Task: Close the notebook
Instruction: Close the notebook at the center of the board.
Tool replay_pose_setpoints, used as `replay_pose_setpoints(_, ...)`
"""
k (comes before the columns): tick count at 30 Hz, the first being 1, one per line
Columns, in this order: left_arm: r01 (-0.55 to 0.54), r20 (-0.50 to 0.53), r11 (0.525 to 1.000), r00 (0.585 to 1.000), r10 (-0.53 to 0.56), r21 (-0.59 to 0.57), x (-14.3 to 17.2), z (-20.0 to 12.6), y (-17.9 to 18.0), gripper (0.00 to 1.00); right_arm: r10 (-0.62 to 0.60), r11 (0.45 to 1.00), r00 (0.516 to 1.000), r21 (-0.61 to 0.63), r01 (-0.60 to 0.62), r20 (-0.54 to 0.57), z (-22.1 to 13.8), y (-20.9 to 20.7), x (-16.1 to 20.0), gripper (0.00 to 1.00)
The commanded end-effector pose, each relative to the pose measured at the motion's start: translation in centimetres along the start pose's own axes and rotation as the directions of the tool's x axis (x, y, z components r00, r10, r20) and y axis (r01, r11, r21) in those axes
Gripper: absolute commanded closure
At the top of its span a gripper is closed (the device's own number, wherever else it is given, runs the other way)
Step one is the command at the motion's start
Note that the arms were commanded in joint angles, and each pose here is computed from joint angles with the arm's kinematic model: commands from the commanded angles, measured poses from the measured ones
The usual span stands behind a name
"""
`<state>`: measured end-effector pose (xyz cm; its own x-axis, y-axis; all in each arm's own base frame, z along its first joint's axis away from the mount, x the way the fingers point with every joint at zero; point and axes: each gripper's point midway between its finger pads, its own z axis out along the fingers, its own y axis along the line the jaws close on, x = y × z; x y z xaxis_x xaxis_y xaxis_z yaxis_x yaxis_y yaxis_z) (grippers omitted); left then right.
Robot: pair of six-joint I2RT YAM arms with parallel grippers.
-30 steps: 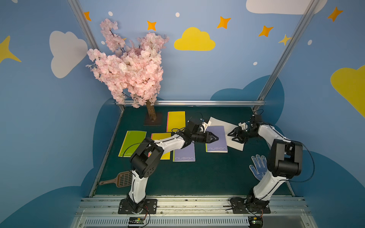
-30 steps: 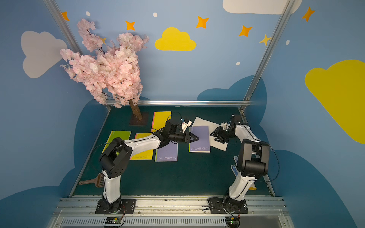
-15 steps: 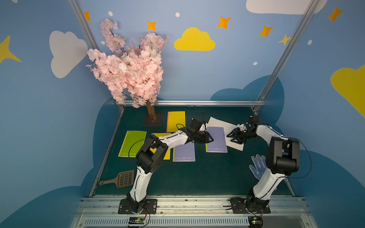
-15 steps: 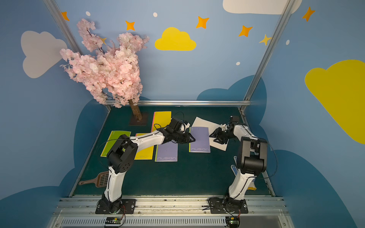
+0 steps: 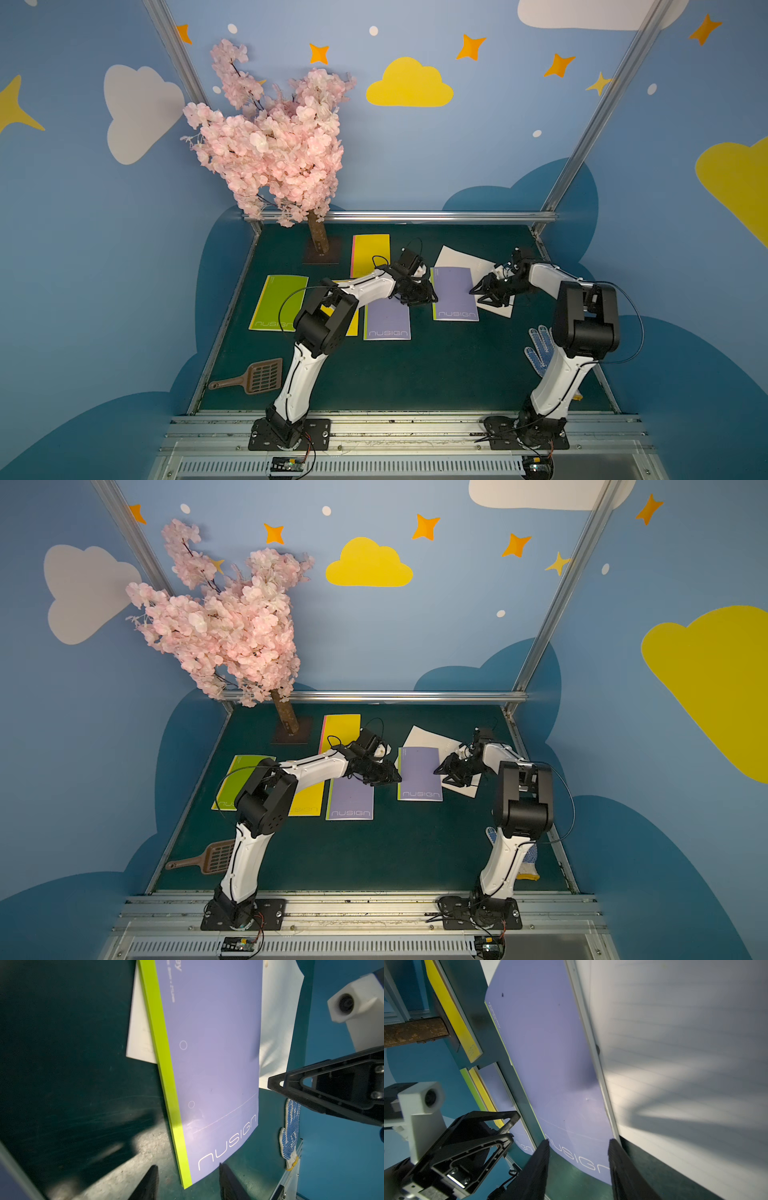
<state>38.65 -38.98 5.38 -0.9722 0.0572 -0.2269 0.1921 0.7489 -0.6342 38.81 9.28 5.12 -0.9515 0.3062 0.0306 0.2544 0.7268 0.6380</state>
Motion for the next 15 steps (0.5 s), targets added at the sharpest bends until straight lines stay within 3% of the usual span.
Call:
replay_pose_setpoints(1,-0.003,-0.027,1.000,1.000,0.003,-0.009,0.1,0.6,0.7,0.50,-0.012,1.000,1.000,0.000,0.012,-0.013,0.5,-0.1,0.1,0.52)
replay_pose_setpoints(15,0.019,-0.035,1.000,0.999,-0.019,-0.001,-1.1,1.7,1.9,0.49,0.000,1.000,1.000,0.014,0.000,-0.027,1.1,-0.8,0.0,0.52)
